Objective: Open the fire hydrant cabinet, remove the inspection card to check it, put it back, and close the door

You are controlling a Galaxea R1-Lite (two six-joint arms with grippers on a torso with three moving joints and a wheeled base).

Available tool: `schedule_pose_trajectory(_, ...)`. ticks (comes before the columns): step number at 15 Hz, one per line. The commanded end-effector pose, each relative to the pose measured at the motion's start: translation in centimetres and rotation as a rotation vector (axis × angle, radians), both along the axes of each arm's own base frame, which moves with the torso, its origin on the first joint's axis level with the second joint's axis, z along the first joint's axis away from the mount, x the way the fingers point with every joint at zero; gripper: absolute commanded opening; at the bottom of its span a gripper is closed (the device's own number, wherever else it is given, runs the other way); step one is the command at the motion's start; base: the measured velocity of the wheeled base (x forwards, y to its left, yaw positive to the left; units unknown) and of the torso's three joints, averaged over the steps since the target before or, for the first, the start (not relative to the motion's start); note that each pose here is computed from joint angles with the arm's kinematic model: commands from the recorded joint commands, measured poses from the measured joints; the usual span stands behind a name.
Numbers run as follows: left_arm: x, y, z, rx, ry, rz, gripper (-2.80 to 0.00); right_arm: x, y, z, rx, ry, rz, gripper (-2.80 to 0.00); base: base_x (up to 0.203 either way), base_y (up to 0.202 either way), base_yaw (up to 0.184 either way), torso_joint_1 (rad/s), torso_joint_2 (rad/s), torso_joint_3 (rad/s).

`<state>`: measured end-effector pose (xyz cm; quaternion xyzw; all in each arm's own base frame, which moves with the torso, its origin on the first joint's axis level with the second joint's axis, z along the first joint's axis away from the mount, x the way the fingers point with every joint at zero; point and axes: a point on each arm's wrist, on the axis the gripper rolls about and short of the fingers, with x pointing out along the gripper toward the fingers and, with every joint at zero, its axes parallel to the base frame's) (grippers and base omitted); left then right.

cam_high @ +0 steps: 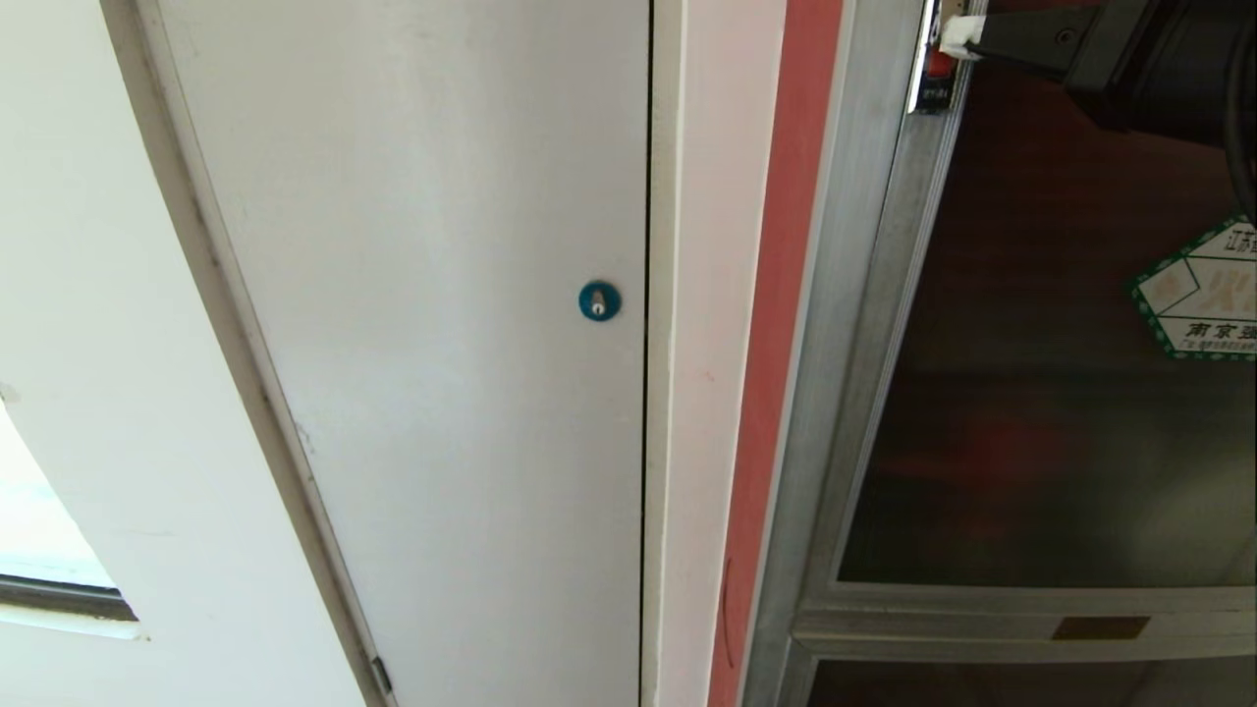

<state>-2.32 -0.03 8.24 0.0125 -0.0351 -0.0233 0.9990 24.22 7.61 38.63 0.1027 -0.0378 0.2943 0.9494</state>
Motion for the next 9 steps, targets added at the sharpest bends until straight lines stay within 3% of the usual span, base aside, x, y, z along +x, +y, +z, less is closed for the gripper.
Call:
schedule_pose_trajectory(1, 0.2, 0.0, -0.8, 0.001, 0.028, 0.0, -2.8, 0.3, 0.1, -0.1, 0.0, 0.004, 0.0, -2.8, 0.0, 0.0, 0.0, 0.0, 0.0, 0.0)
schedule_pose_trajectory(9, 0.2, 0.0, -0.8, 0.001, 0.028, 0.0, -2.8, 1.4, -0.4, -0.5, -0.002, 0.006, -0.03, -2.8, 0.0, 0.0, 0.0, 0.0, 0.0, 0.0)
